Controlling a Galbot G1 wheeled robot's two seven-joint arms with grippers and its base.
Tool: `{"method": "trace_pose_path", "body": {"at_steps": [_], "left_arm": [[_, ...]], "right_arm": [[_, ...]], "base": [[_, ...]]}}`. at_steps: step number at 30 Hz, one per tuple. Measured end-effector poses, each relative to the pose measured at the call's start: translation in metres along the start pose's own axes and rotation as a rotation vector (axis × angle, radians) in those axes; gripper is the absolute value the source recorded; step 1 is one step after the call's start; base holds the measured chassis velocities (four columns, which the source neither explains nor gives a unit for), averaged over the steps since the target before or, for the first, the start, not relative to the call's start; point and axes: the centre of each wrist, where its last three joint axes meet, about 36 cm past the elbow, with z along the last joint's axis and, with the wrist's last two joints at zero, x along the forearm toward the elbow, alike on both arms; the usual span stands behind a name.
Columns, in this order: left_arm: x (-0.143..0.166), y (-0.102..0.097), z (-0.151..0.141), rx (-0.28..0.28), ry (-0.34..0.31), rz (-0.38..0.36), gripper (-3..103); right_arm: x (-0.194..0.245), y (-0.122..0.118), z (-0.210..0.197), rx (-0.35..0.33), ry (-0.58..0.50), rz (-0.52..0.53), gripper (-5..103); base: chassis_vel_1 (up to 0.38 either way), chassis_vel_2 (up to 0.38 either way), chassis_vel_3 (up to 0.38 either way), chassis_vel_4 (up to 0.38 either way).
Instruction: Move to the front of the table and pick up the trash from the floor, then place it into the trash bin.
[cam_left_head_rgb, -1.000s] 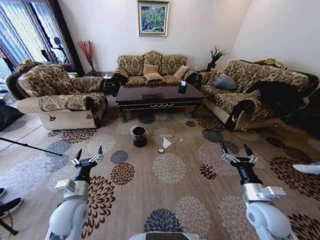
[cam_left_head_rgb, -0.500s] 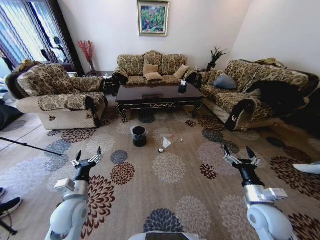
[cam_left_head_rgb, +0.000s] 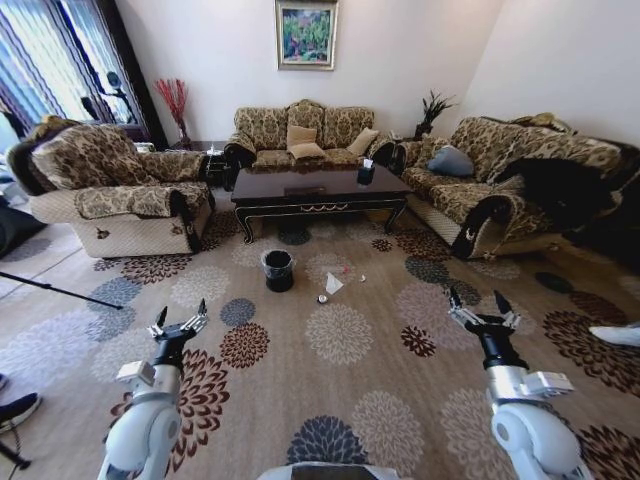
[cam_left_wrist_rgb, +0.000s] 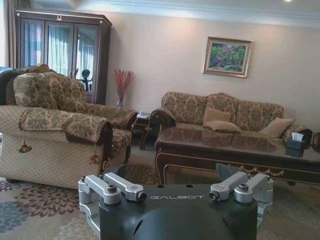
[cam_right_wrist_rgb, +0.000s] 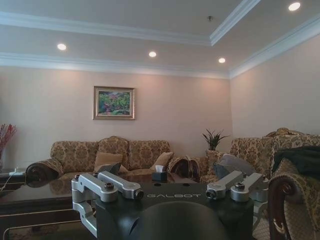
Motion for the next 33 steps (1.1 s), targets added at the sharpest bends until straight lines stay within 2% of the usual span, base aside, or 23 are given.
{"method": "trace_pose_path", "body": {"at_steps": [15, 21, 33], "left_arm": [[-0.0006, 0.0004, 0.0043, -0.002, 0.008, 0.008, 100], [-0.0005, 0.0000, 0.0061, -0.005, 0.011, 0.014, 100], [0.0044, 0.0001, 0.0036, -0.017, 0.003, 0.017, 100]], "right_arm": [[0.0006, 0.0003, 0.0009, -0.001, -0.001, 0.002, 100], [0.0020, 0.0003, -0.0010, -0.023, -0.042, 0.015, 100], [0.0011, -0.0017, 0.0011, -0.023, -0.071, -0.008, 100]], "base": [[0.000, 0.000, 0.000, 0.000], [0.000, 0.000, 0.000, 0.000], [0.000, 0.000, 0.000, 0.000]]}}
